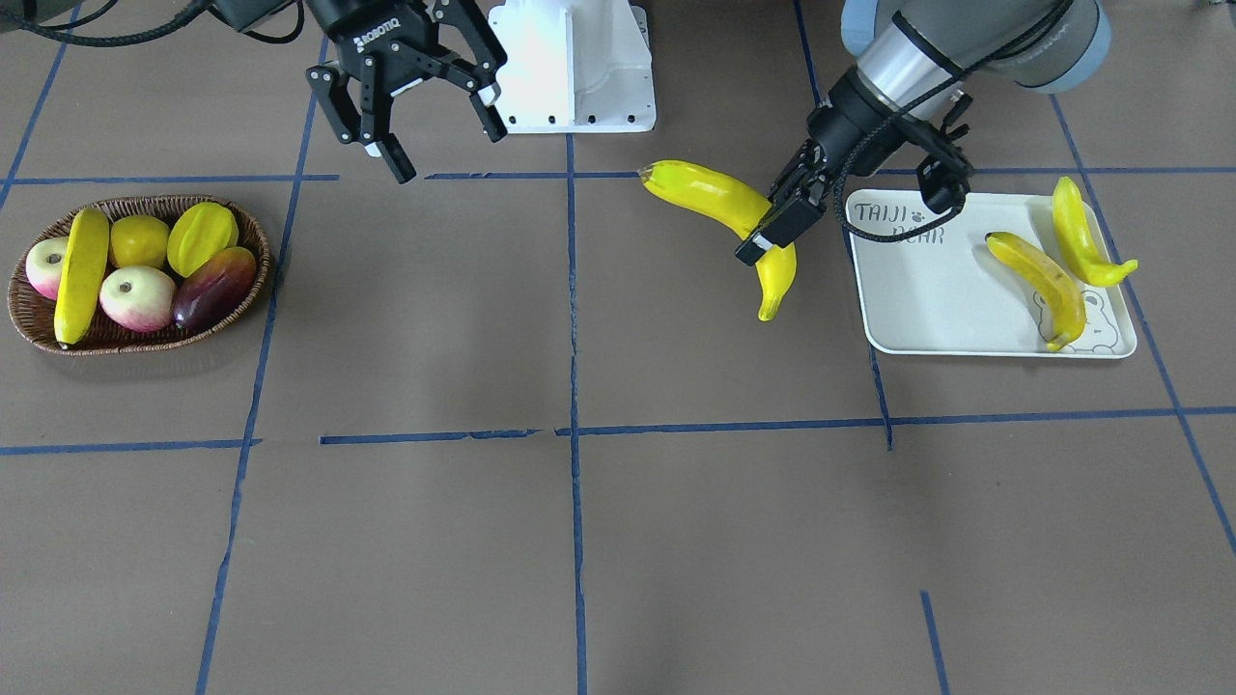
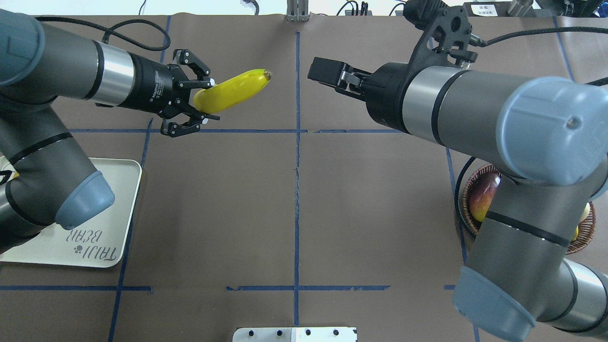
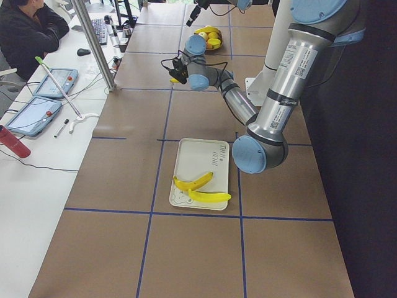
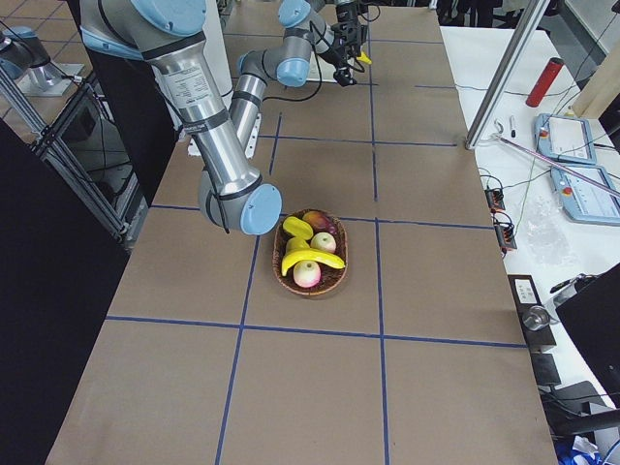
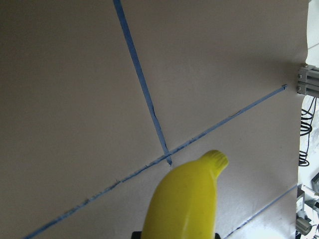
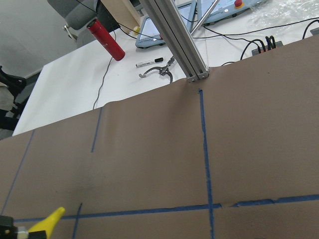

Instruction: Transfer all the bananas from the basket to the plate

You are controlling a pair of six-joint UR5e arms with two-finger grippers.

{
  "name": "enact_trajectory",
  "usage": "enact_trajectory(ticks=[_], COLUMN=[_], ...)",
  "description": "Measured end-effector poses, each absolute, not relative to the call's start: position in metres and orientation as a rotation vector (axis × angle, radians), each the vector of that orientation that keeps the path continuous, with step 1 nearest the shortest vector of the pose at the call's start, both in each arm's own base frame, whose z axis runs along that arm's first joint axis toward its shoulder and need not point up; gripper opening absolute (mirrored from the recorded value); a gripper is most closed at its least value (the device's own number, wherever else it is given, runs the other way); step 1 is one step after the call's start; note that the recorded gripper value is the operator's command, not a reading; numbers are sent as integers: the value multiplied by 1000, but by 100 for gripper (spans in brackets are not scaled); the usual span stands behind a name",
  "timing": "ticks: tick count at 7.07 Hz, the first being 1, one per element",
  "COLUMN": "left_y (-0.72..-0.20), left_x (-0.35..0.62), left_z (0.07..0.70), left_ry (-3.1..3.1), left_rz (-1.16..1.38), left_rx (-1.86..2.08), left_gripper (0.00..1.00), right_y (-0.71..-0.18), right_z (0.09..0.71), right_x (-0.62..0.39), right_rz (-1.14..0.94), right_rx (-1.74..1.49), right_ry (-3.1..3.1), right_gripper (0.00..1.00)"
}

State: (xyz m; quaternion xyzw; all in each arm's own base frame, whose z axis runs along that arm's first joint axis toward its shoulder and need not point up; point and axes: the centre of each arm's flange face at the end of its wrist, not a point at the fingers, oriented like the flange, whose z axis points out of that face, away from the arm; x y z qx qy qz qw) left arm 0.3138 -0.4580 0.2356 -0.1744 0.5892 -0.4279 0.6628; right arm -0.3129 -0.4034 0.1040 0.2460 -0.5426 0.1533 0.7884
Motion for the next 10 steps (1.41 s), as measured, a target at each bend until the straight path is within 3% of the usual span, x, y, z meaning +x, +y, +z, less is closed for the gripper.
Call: enact_trajectory(ticks=[6, 10], left_y=[-424, -418], left_x=[222, 204], left_z=[450, 575], left_ry=[981, 859], left_rz=[-578, -525], left_rx=[6, 132], left_gripper=[0, 0], right_y=[-422, -436], right_z=[236, 313], right_x=[-239, -213], right_rz=[1, -31], right_rx=[305, 130], right_ry=[-796, -766], right_gripper=[100, 100])
